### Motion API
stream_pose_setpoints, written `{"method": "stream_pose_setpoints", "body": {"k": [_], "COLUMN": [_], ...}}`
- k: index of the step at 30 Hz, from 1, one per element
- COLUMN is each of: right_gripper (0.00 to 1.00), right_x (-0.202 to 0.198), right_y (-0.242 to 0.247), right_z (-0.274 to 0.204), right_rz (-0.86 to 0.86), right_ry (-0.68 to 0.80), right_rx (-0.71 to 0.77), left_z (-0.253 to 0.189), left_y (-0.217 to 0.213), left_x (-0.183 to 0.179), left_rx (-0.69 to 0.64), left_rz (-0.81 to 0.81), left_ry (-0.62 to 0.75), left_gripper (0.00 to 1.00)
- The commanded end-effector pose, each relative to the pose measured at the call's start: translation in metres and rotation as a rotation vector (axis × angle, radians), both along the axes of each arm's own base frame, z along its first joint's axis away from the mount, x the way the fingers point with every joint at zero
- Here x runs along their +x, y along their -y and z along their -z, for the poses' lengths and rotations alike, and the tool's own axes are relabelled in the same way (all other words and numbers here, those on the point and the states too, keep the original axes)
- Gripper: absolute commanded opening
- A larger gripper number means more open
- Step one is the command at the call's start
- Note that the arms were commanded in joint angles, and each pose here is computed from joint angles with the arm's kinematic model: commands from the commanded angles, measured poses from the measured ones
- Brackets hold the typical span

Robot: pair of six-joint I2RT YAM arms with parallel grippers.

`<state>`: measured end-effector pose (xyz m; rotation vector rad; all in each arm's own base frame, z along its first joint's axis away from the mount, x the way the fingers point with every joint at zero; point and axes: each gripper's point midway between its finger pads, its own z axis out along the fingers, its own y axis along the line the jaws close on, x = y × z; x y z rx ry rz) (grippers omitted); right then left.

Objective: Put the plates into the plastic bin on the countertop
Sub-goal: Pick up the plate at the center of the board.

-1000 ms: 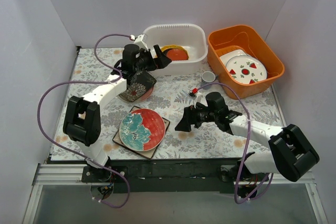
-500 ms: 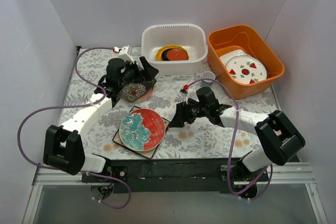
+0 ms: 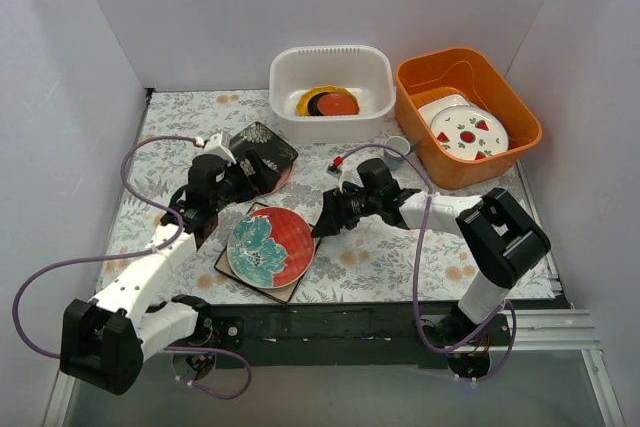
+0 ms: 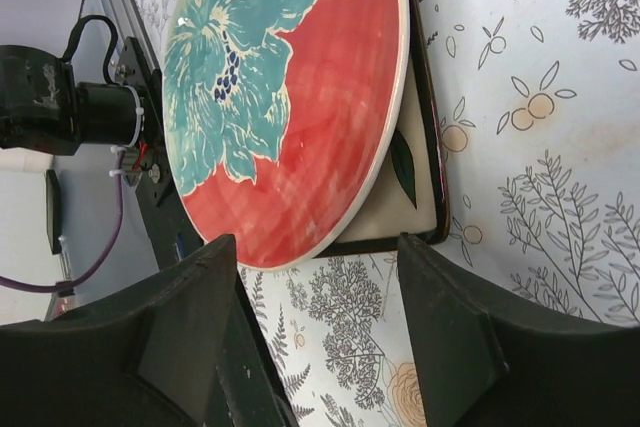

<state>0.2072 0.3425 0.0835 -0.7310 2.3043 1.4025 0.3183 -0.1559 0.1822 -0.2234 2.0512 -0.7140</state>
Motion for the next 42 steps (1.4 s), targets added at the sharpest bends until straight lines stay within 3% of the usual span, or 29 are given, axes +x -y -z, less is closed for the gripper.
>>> {"method": "stream_pose_setpoints", "body": {"k": [1, 7, 24, 30, 33, 36, 37, 42], "right_gripper": [0.7, 0.61, 0.56, 0.49, 0.42, 0.18, 0.02, 0.01], "right_x": [0.008, 0.01, 0.012, 0.009, 0.008, 0.007, 0.006, 0.005], "right_y": [-0.019, -0.026, -0.041, -0.048, -0.051, -0.053, -0.054, -0.052], "right_z": [-0.012, 0.003, 0.031, 0.048, 0.055, 0.057, 0.056, 0.051], "right_rz": [-0.037, -0.048, -0.006, -0.003, -0.006, -0.015, -0.022, -0.012], "right_ry": [0.01, -0.027, -0.044, -0.085, -0.104, -0.119, -0.119, -0.115], "right_rx": [0.042, 0.014, -0.093, -0.123, -0.132, -0.121, -0.114, -0.106], "left_z": [0.011, 0.018, 0.04, 0.043, 0.043, 0.044, 0.045, 0.042], "left_y": [-0.019, -0.029, -0.014, -0.009, -0.009, -0.01, -0.009, -0.008], "left_x": [-0.019, -0.035, -0.033, -0.03, -0.029, -0.029, -0.029, -0.027], "left_rx": [-0.012, 0.01, 0.0, -0.001, 0.002, 0.004, 0.003, -0.001], "left_rz": [-0.09, -0.102, -0.03, -0.005, -0.002, -0.005, -0.002, 0.005], "left_ry": [-0.044, -0.042, -0.082, -0.091, -0.086, -0.082, -0.082, -0.069], "left_gripper": [0.98, 0.98, 0.98, 0.98, 0.98, 0.98, 0.98, 0.98]}}
